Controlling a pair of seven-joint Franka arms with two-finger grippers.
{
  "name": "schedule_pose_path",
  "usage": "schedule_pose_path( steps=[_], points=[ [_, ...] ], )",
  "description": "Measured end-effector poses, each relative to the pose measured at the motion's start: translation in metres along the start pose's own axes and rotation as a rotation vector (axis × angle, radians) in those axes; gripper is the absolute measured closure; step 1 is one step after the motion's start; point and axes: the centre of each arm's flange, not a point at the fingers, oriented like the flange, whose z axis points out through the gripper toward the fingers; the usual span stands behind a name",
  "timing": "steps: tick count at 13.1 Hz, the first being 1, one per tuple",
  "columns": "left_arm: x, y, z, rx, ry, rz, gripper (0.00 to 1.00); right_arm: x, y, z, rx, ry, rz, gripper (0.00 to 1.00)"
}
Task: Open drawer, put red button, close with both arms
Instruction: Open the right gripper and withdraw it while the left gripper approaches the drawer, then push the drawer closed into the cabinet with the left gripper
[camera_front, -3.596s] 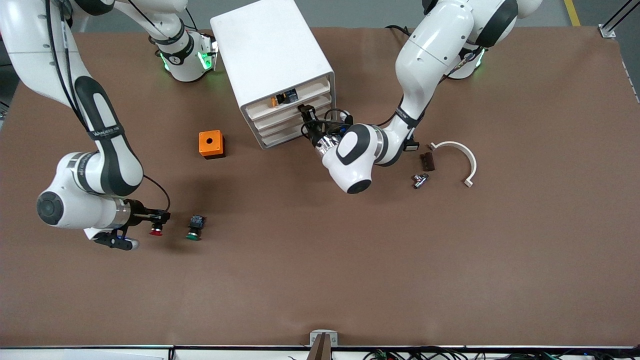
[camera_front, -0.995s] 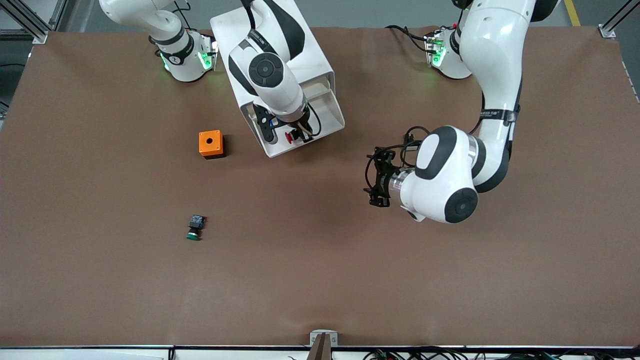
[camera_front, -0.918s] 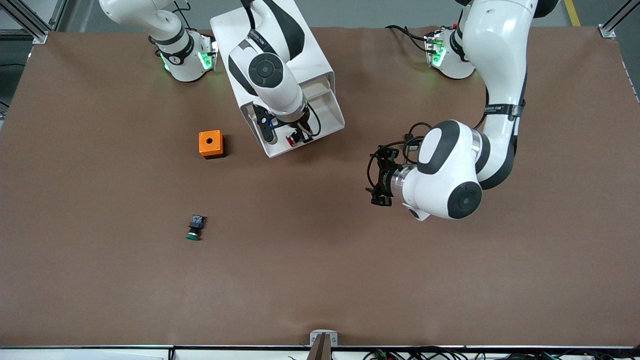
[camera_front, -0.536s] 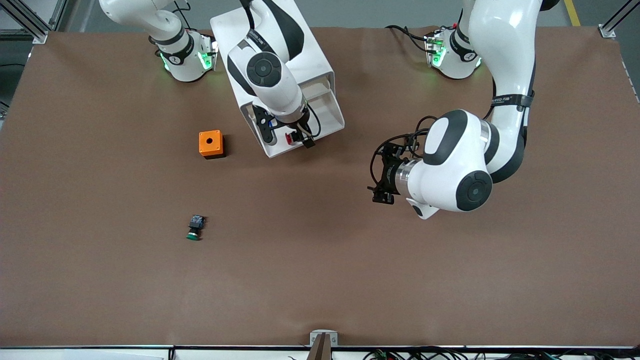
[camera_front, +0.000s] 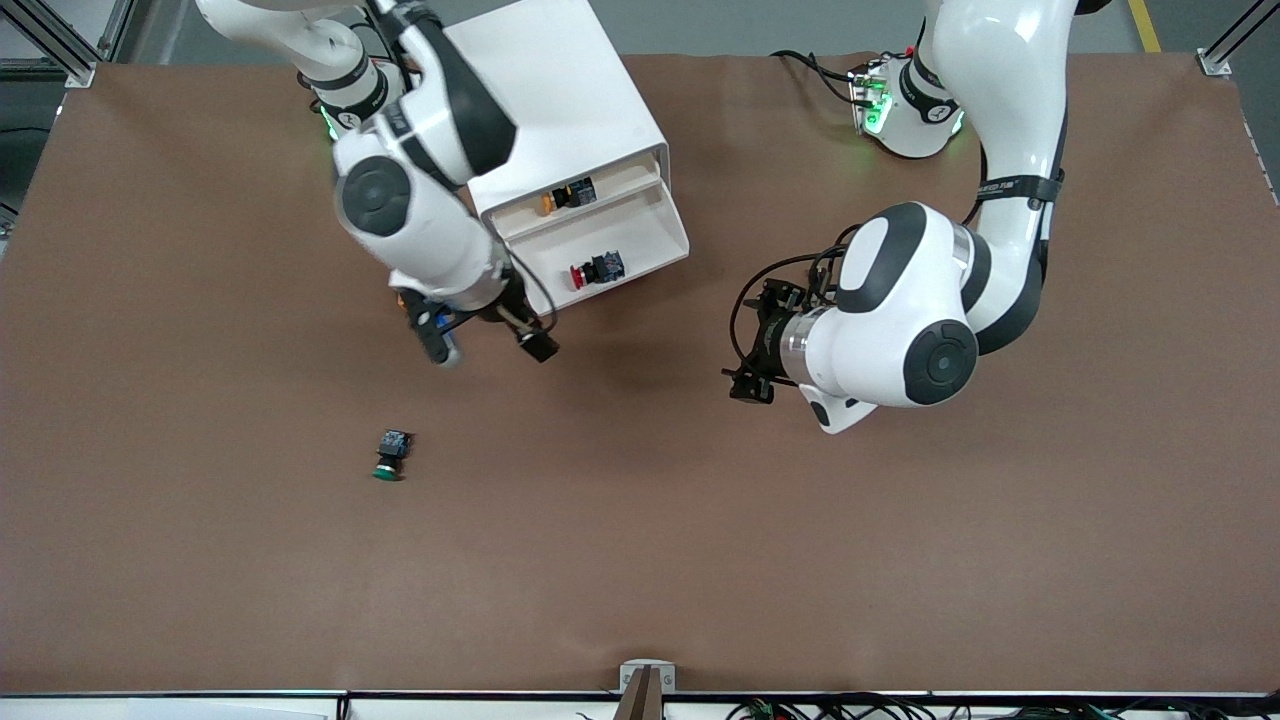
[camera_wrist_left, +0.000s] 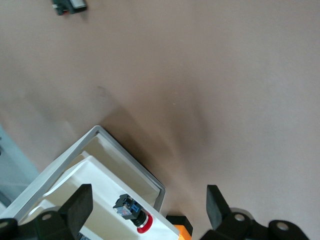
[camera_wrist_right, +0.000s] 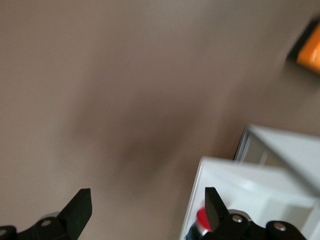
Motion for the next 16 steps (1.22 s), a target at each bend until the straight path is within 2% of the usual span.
schedule_pose_path(
  steps=[4, 7, 9, 10, 13, 16],
  points=[
    [-0.016, 0.009, 0.028, -0.039, 0.116, 0.21, 0.0, 0.118, 0.028, -0.079, -0.02, -0.022, -0.196, 0.0],
    [-0.048, 0.01, 0.083, -0.001, 0.179, 0.299, 0.0, 0.173, 0.056, -0.117, -0.022, 0.008, -0.363, 0.0],
    [-0.076, 0.001, 0.123, 0.039, 0.288, 0.386, 0.0, 0.192, 0.076, -0.141, -0.031, 0.036, -0.475, 0.0],
    [-0.09, -0.005, 0.136, 0.058, 0.32, 0.446, 0.0, 0.2, 0.088, -0.156, -0.04, 0.056, -0.536, 0.0],
    [-0.113, -0.018, 0.158, 0.113, 0.333, 0.637, 0.0, 0.209, 0.117, -0.199, -0.088, 0.132, -0.682, 0.0],
    [-0.124, -0.027, 0.174, 0.148, 0.317, 0.703, 0.0, 0.194, 0.135, -0.23, -0.14, 0.179, -0.745, 0.0]
  ],
)
